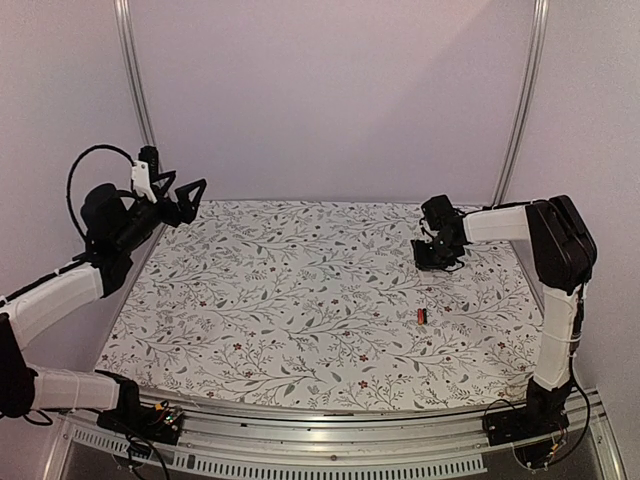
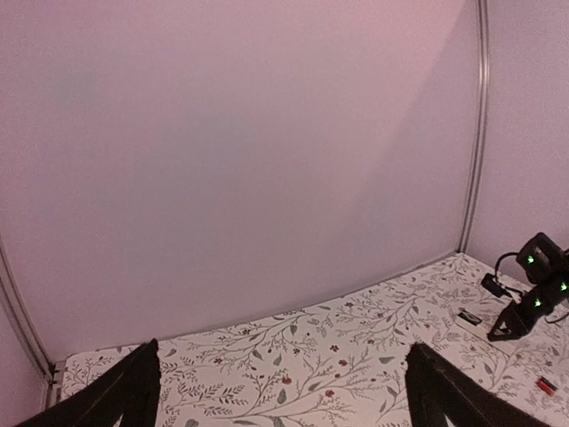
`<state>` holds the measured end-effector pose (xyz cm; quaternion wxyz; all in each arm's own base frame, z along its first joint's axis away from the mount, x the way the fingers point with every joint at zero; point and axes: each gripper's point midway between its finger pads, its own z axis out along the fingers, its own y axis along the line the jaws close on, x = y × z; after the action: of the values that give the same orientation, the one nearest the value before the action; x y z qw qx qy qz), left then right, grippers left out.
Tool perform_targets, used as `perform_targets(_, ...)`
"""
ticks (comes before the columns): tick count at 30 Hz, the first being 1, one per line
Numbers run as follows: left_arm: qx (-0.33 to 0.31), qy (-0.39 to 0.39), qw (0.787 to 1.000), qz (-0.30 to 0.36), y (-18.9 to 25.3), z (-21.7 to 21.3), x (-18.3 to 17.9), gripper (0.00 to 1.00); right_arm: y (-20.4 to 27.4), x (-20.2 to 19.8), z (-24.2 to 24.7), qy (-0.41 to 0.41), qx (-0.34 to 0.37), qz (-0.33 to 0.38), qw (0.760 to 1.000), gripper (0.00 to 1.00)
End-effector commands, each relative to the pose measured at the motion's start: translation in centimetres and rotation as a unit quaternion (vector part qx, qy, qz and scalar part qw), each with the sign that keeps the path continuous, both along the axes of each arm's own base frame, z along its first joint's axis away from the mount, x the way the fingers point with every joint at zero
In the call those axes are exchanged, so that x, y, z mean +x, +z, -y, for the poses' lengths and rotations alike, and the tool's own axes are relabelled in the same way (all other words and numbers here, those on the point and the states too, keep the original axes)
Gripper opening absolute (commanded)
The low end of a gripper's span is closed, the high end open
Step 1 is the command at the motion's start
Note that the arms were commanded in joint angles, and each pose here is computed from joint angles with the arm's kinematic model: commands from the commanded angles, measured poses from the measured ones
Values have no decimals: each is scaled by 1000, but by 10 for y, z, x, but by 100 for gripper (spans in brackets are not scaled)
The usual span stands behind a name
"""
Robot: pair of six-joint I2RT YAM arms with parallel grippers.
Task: Load the batteries into the remote control
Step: Pick up the remote control from the center of the board, then pass from the right arm to the left
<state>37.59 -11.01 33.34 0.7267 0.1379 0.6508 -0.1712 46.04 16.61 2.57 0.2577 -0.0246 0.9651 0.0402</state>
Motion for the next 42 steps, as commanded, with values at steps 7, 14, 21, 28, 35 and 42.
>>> perform_targets(7, 29, -117, 992, 20, -2, 50, -22, 93, 121, -15, -74, 200, 125, 111, 965, 6)
perform_targets(14, 61, -346, 934, 63, 0, 125, -98, 96, 254, -146, -199, 521, 221, 256, 784, 5)
perform_targets(21, 31, -492, 868, 66, 10, 164, -153, 100, 312, -208, -237, 613, 280, 325, 663, 0)
perform_targets(28, 10, -501, 863, 57, 13, 183, -158, 99, 314, -218, -257, 629, 296, 322, 643, 0)
perform_targets(35, -23, -469, 882, 50, 28, 185, -143, 88, 303, -230, -275, 649, 291, 306, 633, 0)
perform_targets(42, -32, -478, 878, 25, 17, 191, -140, 75, 295, -231, -283, 654, 294, 296, 631, 0)
